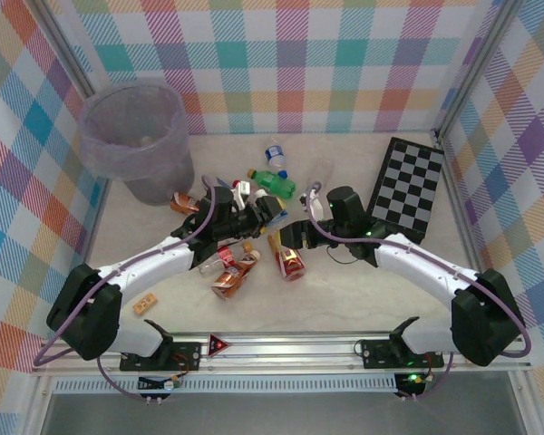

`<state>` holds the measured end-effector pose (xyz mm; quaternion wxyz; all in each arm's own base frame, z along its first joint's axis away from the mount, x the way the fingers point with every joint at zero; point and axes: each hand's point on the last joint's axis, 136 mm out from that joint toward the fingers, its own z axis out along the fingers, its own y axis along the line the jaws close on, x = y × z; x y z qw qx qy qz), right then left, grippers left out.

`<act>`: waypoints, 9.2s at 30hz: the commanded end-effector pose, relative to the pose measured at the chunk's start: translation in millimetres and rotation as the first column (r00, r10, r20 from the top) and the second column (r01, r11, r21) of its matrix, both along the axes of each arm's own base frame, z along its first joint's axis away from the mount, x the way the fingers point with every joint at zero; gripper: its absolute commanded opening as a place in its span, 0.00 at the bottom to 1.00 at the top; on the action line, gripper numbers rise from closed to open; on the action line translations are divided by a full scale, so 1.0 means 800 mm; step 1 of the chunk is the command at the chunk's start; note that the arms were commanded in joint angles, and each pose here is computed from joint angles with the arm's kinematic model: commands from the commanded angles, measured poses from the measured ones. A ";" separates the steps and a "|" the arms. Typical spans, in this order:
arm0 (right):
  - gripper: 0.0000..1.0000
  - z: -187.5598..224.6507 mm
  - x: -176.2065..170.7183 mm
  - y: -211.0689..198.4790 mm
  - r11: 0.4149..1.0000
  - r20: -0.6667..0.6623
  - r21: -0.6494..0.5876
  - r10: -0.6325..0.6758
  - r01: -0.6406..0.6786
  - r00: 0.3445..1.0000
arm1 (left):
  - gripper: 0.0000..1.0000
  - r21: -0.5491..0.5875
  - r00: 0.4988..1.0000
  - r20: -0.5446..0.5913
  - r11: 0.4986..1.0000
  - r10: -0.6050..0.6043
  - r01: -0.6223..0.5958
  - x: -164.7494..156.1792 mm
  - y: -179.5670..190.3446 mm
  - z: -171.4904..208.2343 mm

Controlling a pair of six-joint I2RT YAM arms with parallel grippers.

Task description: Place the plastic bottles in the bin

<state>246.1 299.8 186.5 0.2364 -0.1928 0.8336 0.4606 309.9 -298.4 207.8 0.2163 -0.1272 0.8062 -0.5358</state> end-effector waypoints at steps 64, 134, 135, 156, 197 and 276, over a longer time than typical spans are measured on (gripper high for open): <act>0.99 -0.042 -0.054 -0.150 0.925 -0.055 -0.294 -0.267 0.240 0.962 | 0.00 0.282 0.737 0.377 0.688 0.561 -0.668 0.253 0.453 0.255; 0.99 -0.066 -0.024 -0.176 0.823 -0.073 -0.383 -0.480 0.419 0.874 | 0.95 0.752 0.872 0.393 0.444 0.291 -0.487 0.190 0.457 0.227; 0.99 -0.067 -0.021 -0.178 0.813 -0.076 -0.391 -0.496 0.432 0.865 | 0.95 0.752 0.875 0.394 0.448 0.281 -0.483 0.184 0.451 0.230; 0.99 -0.061 0.022 -0.167 0.765 -0.098 -0.411 -0.578 0.496 0.810 | 0.92 0.677 0.960 0.252 0.687 0.122 -0.265 0.034 0.270 0.109; 0.62 -0.132 -0.039 -0.061 0.748 -0.083 -0.663 -0.111 0.028 0.990 | 0.99 0.187 0.988 0.034 0.970 0.151 -0.154 0.005 0.142 0.016; 1.00 -0.052 -0.051 -0.129 0.895 -0.025 -0.380 -0.263 0.234 0.964 | 0.39 0.177 0.753 0.444 0.776 0.486 -0.605 0.197 0.334 0.297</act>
